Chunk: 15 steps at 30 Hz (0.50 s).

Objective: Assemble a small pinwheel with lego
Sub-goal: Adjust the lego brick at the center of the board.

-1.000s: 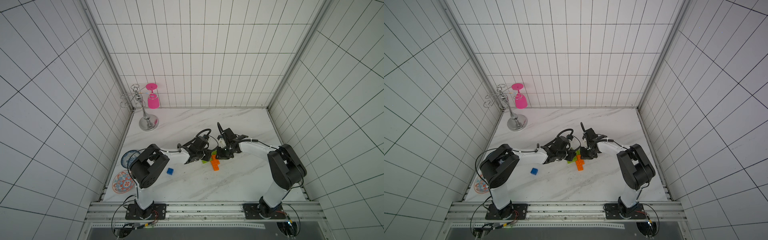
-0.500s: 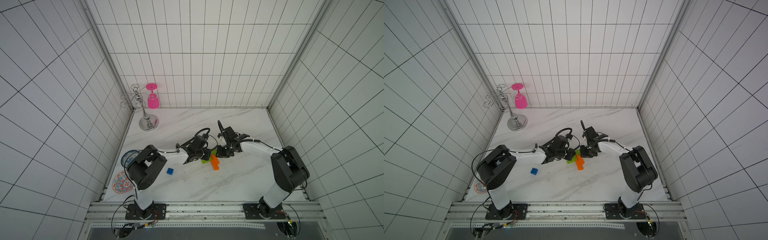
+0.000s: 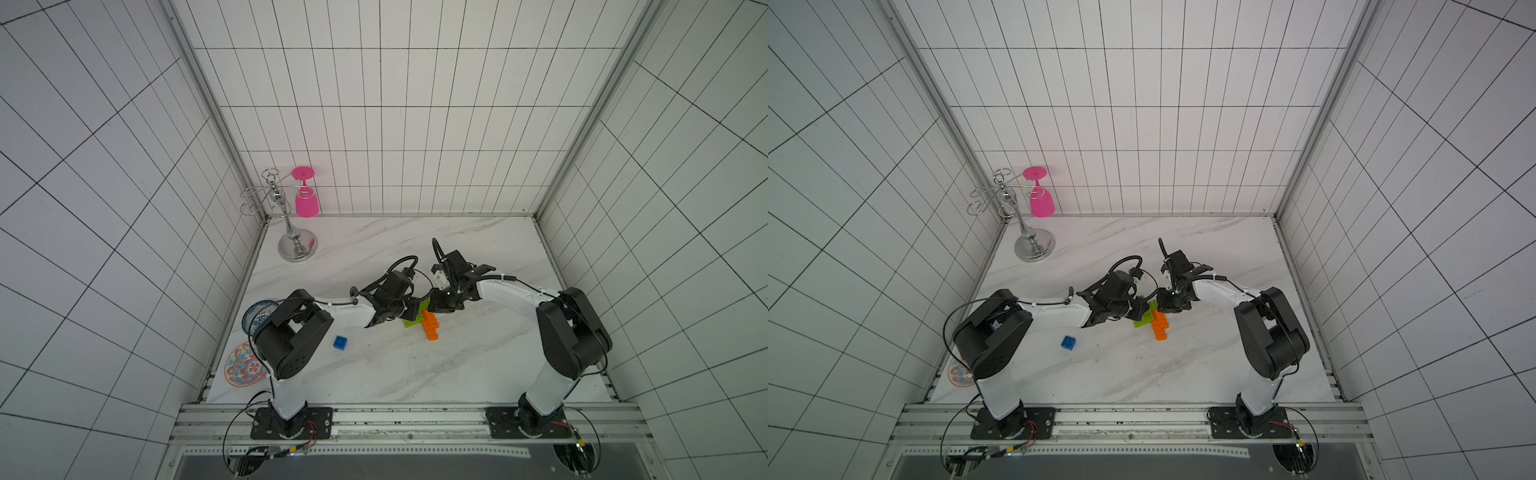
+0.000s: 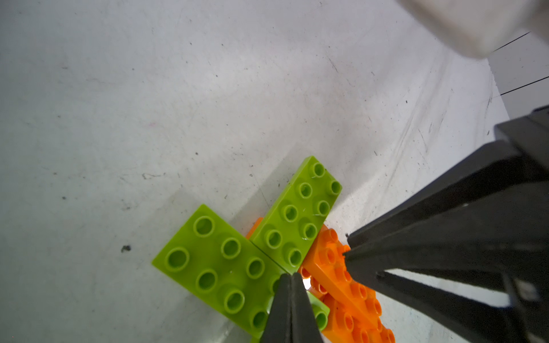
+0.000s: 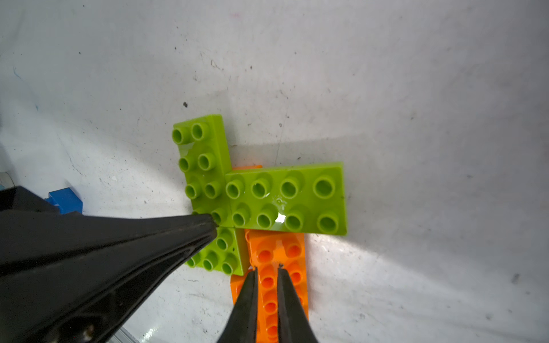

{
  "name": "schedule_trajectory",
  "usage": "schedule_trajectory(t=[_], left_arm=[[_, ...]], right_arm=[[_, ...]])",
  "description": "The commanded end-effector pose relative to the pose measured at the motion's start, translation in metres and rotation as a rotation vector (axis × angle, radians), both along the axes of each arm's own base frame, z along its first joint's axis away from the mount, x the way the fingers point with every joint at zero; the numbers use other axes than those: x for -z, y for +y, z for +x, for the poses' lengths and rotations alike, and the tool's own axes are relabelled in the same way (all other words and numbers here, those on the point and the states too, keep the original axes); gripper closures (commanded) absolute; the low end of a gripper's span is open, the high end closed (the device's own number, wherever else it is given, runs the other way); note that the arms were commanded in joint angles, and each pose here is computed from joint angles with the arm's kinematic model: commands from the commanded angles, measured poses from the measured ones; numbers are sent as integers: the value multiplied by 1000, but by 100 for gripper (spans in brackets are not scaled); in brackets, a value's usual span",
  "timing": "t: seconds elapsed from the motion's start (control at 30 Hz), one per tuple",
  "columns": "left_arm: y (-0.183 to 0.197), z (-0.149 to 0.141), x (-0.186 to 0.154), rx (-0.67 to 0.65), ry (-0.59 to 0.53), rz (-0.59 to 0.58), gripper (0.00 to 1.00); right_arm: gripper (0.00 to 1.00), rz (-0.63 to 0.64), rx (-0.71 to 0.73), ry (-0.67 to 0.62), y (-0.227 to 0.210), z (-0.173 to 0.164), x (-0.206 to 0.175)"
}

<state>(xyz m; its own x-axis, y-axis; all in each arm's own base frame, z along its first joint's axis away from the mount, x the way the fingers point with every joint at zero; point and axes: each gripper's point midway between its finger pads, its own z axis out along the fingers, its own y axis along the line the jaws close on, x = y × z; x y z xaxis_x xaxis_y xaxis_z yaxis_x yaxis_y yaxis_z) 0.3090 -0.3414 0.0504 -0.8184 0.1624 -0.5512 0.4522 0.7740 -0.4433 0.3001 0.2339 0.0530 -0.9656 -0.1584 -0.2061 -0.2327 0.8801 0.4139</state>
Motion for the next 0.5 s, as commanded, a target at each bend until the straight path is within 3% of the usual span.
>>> schedule_trajectory(t=[0.0, 0.47], left_arm=[[0, 1, 4, 13, -6, 5, 100], [-5, -3, 16, 33, 22, 17, 100]], right_arm=[[85, 24, -12, 0, 10, 6, -8], [87, 51, -30, 36, 17, 1, -2]])
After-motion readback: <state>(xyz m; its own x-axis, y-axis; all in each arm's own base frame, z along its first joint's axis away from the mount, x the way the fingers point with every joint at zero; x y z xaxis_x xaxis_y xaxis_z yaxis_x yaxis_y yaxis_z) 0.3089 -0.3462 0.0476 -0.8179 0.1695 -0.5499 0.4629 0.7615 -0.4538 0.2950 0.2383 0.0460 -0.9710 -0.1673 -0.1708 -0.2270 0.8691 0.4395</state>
